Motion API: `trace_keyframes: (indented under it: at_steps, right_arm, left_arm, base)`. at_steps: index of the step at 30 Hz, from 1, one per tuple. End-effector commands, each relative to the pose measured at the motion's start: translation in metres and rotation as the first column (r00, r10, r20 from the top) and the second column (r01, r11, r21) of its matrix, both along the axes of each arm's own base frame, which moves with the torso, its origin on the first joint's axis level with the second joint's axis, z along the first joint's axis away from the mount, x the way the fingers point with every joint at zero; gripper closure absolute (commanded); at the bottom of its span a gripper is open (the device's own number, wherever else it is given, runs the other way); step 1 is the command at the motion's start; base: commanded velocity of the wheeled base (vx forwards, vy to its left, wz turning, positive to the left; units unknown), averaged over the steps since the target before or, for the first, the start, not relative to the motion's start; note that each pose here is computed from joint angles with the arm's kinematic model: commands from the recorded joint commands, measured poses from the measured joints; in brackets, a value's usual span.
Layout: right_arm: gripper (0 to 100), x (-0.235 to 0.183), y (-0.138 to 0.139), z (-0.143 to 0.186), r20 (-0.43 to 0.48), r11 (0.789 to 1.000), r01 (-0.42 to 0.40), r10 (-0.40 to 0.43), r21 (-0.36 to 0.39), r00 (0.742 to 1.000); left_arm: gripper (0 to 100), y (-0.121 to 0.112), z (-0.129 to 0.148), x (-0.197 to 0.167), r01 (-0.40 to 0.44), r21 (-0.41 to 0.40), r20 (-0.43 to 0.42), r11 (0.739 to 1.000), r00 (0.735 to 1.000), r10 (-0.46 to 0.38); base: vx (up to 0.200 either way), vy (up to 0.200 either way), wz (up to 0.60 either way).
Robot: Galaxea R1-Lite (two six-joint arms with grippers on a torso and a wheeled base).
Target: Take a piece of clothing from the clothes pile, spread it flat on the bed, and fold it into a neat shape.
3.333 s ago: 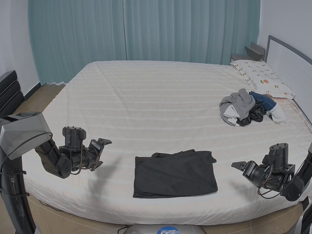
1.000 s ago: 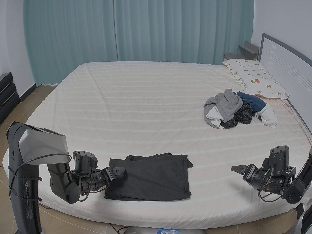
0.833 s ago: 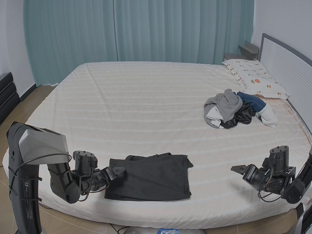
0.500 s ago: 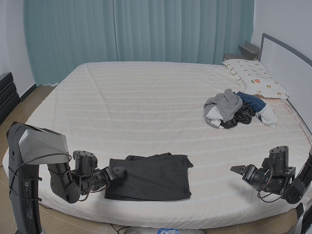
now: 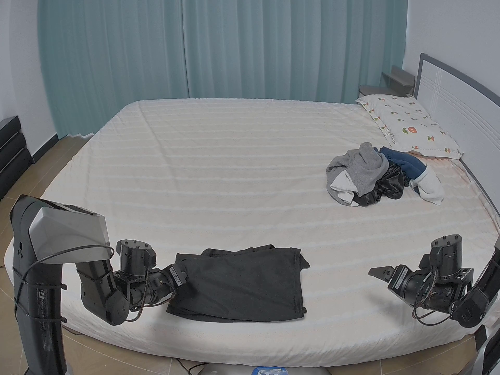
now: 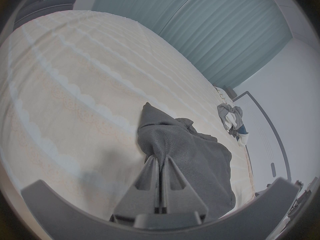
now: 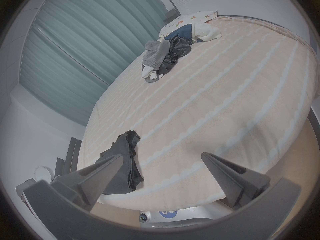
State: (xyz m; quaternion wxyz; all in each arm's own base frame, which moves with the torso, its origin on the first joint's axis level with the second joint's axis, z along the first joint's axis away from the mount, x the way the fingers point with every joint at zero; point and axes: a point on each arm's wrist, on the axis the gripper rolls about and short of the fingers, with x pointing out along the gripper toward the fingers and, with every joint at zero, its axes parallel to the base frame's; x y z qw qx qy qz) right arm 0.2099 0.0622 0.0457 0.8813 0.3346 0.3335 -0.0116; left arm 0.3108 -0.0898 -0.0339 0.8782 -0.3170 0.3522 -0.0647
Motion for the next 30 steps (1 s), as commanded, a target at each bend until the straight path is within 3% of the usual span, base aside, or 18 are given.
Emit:
trace_keyframes:
  at_steps: [1, 25, 30]
  right_arm:
    - [0, -0.0006, -0.0001, -0.0002, -0.001, 1.000, 0.000, 0.000, -0.001, 1.000]
    - [0, -0.0010, 0.0002, -0.0004, -0.003, 1.000, -0.003, 0.003, 0.000, 1.000]
    - [0, -0.0009, -0.0001, -0.0007, -0.004, 1.000, -0.002, 0.002, -0.001, 1.000]
  left_arm:
    - [100, 0.0023, 0.0020, 0.0004, -0.008, -0.002, 0.006, 1.000, 1.000, 0.008]
    - [100, 0.0053, 0.0095, -0.0012, -0.049, -0.050, 0.000, 0.998, 0.999, 0.049]
    - [100, 0.0055, 0.0101, -0.0018, -0.057, -0.060, -0.005, 0.997, 0.998, 0.057]
  base:
    - [0.000, 0.000, 0.00]
    - [0.000, 0.000, 0.00]
    - [0.000, 0.200, 0.00]
